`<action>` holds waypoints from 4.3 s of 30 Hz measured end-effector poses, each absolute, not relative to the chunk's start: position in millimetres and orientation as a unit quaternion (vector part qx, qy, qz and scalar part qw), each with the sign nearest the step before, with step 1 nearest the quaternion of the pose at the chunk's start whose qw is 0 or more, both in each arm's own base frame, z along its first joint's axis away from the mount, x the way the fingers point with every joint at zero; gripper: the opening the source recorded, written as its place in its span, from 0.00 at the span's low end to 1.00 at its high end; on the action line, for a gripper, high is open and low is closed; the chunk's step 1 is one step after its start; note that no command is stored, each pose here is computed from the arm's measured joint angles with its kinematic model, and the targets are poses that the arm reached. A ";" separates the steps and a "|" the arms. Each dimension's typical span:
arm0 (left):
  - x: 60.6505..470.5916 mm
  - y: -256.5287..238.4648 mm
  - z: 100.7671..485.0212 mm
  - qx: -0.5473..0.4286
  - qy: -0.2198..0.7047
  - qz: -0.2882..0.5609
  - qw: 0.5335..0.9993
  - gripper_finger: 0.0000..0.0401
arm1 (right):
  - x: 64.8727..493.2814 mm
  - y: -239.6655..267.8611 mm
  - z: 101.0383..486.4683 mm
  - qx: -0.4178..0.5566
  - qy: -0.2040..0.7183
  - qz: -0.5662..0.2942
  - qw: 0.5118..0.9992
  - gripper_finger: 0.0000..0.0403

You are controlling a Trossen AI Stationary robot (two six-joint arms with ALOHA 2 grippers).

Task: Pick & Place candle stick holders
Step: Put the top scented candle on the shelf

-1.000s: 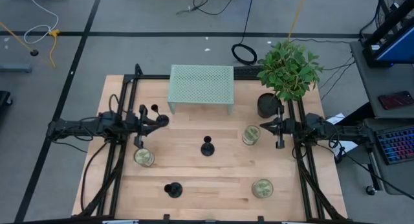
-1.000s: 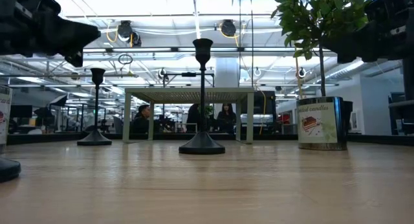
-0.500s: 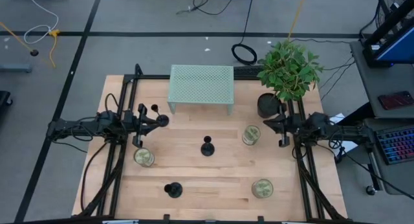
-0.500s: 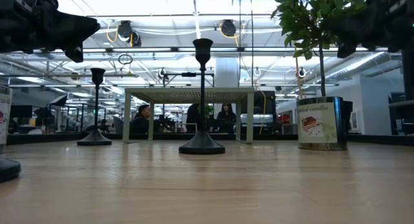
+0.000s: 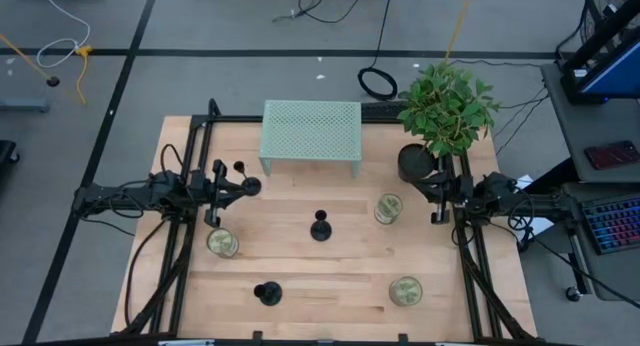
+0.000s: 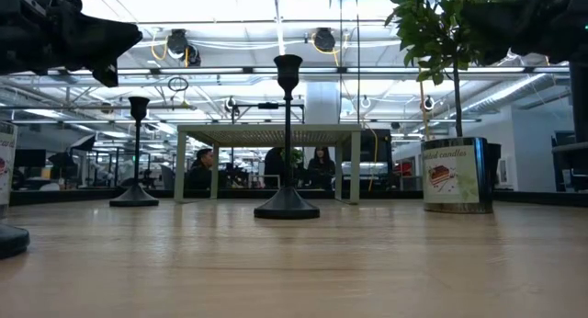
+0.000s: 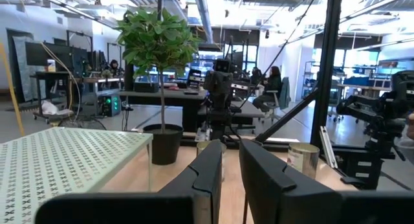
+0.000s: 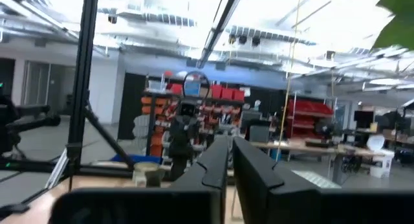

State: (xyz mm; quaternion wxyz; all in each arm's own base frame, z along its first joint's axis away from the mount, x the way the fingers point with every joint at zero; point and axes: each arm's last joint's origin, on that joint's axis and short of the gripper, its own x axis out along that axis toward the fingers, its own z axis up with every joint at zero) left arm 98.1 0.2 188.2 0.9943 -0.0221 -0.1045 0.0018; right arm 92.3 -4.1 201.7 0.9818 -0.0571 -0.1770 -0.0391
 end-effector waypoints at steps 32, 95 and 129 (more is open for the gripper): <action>111.1 0.1 242.2 0.025 -0.020 0.004 0.999 0.43 | 158.0 21.5 160.9 0.080 0.113 0.076 0.987 0.41; 114.3 1.6 248.0 -0.044 -0.053 0.028 0.997 0.40 | 174.7 35.0 191.8 0.102 0.380 -0.018 0.919 0.32; 114.3 1.6 248.3 -0.017 -0.053 0.029 0.998 0.40 | 201.2 38.0 205.7 0.047 0.248 -0.021 0.967 0.01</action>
